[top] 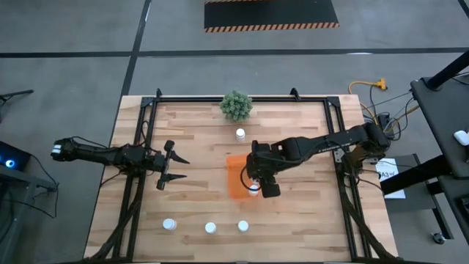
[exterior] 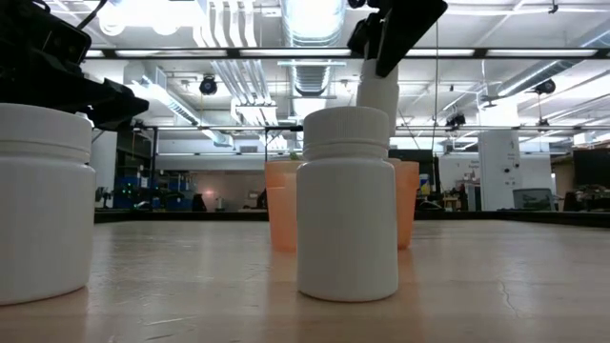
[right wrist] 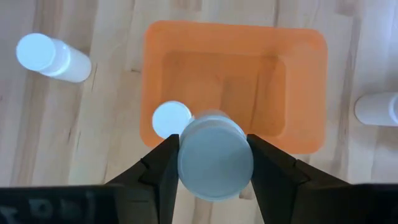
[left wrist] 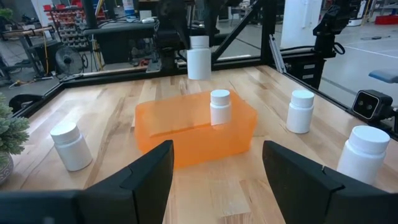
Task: Pick and place pill bottles into a basket
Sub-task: Put the white pill bottle into the orange bin
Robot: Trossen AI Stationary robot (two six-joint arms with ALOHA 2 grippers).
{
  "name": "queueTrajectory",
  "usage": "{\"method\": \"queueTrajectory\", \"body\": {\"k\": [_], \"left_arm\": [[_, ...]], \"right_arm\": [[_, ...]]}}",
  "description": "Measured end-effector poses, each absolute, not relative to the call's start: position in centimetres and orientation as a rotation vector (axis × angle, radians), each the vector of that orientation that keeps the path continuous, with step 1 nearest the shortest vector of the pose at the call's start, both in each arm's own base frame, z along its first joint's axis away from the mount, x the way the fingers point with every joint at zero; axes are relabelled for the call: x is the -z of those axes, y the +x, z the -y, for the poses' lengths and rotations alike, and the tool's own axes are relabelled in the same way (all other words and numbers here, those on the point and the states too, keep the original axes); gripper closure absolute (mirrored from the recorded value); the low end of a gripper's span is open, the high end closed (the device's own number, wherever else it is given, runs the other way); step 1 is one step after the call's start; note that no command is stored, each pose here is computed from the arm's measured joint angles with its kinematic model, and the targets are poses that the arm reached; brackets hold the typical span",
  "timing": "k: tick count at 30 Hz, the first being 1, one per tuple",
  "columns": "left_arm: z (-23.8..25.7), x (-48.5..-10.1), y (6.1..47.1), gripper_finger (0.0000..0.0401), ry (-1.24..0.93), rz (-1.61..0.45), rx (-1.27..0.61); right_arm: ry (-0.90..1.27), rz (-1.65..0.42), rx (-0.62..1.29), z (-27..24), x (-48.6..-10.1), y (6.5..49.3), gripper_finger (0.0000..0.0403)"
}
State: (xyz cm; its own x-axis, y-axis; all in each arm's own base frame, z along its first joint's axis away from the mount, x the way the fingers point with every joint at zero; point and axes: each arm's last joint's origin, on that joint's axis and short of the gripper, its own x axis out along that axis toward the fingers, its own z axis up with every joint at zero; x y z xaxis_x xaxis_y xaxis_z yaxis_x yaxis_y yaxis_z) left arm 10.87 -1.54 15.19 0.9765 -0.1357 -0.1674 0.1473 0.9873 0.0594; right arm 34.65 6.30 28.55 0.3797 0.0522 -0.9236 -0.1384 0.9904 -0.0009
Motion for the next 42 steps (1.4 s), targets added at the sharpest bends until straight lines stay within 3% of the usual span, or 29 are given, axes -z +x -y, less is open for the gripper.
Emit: {"method": "queueTrajectory", "body": {"k": [16,42], "left_arm": [[1.5,-15.2,10.9,0.0173,0.072,-0.164,0.143],[1.5,-15.2,10.9,0.0173,0.072,-0.164,0.142]], "right_arm": [[-0.139,-1.205,-0.137,-6.1,-26.9,37.3,0.0252],[-0.162,-1.246,-0.133,-4.2,-23.8,37.7,0.0252]]}}
